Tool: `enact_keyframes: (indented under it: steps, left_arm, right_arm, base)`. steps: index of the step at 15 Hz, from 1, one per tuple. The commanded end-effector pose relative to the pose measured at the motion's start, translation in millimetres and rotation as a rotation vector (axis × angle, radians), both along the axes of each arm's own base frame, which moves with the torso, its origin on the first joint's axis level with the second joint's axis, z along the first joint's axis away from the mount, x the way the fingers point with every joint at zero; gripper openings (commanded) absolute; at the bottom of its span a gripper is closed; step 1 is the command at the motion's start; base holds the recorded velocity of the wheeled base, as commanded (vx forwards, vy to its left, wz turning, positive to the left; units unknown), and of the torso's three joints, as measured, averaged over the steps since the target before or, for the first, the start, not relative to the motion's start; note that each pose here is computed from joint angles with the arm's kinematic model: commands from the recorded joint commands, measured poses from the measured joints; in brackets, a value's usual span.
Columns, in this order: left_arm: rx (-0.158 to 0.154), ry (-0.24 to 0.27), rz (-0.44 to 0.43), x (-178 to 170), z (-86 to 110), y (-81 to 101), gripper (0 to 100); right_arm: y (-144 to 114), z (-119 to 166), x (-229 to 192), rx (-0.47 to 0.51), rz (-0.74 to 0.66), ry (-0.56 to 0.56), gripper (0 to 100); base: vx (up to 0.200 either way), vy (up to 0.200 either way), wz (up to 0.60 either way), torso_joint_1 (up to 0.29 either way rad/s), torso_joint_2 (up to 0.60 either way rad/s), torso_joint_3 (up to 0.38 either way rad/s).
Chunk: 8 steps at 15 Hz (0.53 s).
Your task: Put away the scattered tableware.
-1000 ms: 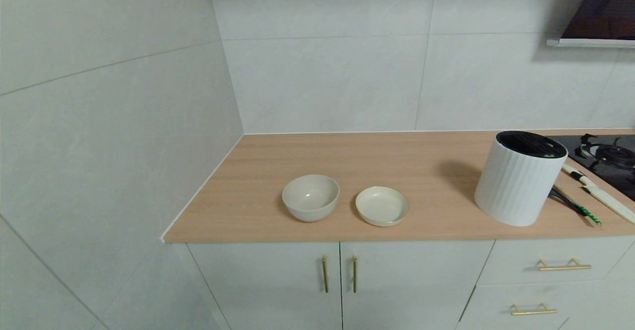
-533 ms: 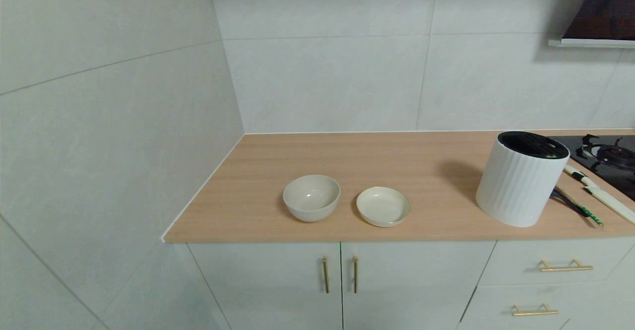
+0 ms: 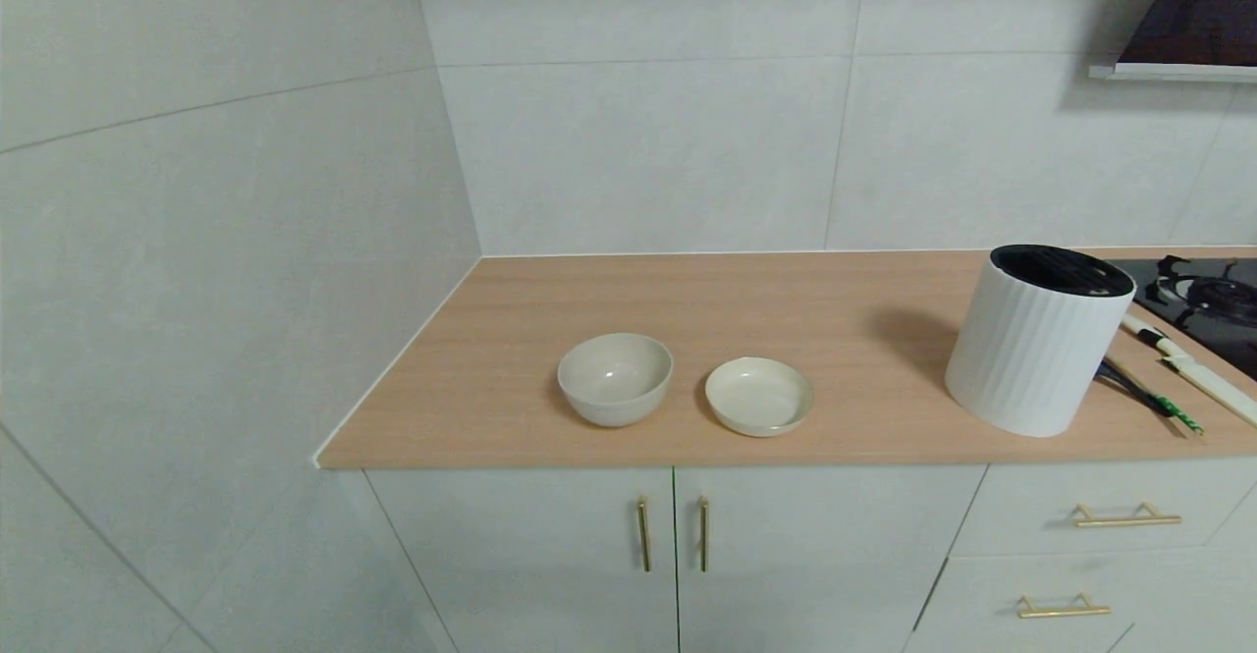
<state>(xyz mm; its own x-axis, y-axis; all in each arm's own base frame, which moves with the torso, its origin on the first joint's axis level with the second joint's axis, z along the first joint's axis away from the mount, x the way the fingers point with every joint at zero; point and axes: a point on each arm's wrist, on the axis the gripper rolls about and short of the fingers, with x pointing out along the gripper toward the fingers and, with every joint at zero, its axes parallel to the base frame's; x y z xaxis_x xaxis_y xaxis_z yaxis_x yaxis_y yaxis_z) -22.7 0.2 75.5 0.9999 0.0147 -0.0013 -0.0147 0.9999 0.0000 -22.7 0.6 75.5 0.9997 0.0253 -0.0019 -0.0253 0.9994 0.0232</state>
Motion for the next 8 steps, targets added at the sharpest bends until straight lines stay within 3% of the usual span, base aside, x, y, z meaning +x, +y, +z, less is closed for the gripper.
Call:
enact_keyframes:
  steps: [1,8]
  left_arm:
    - [0.0,0.0,0.001,0.0,0.0,0.0,100]
    - [0.0,0.0,0.001,0.0,0.0,0.0,100]
  right_arm:
    - [0.0,0.0,0.0,0.0,0.001,0.0,100]
    - [0.0,0.0,0.0,0.0,0.001,0.0,100]
  base:
    - [0.0,0.0,0.0,-0.227,0.53,0.286]
    - [0.0,0.0,0.0,-0.232,0.54,0.3]
